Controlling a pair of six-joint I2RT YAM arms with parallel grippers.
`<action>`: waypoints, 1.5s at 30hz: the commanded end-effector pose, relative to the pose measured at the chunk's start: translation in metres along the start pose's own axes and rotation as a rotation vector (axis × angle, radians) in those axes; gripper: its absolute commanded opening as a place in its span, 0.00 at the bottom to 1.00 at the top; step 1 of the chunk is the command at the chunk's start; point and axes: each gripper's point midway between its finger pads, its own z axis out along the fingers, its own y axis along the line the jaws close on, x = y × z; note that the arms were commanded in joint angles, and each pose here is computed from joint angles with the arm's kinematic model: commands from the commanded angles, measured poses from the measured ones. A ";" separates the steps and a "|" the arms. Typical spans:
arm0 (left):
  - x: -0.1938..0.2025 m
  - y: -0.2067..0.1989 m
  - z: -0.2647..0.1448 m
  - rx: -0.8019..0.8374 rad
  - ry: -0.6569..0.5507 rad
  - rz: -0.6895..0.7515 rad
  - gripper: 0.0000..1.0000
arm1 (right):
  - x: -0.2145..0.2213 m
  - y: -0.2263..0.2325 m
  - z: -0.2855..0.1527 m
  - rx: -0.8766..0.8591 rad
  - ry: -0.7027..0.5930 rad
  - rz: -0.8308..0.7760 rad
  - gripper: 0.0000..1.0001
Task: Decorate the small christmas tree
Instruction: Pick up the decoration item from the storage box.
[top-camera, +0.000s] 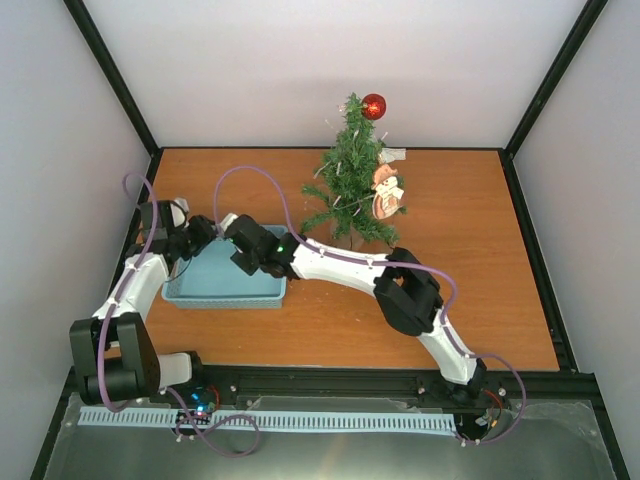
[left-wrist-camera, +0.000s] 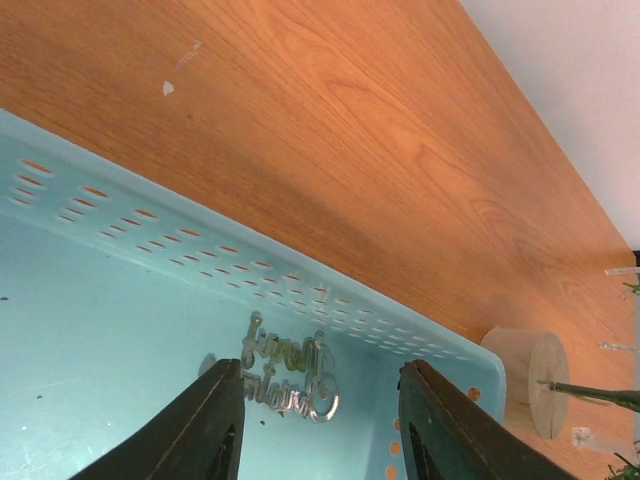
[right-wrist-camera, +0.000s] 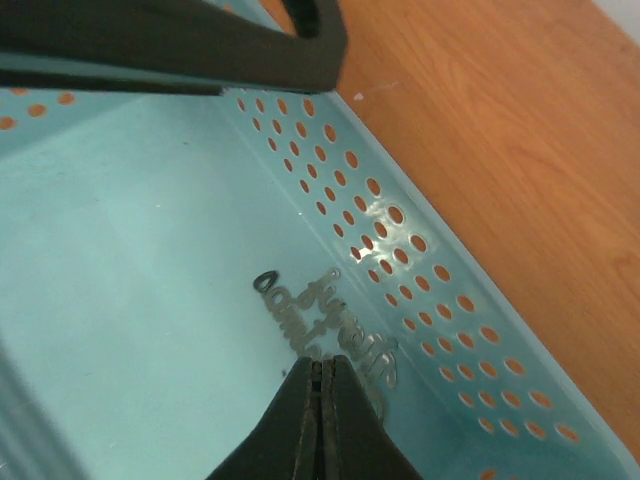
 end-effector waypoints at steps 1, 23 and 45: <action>-0.009 0.006 -0.008 -0.018 -0.046 -0.070 0.41 | 0.004 -0.017 0.019 -0.030 0.075 -0.015 0.03; 0.023 0.035 0.008 -0.032 0.033 -0.127 0.32 | 0.051 -0.012 0.065 -0.154 0.196 -0.036 0.03; 0.035 0.068 0.006 -0.155 0.022 -0.249 0.40 | 0.081 0.001 0.095 -0.119 0.267 -0.131 0.03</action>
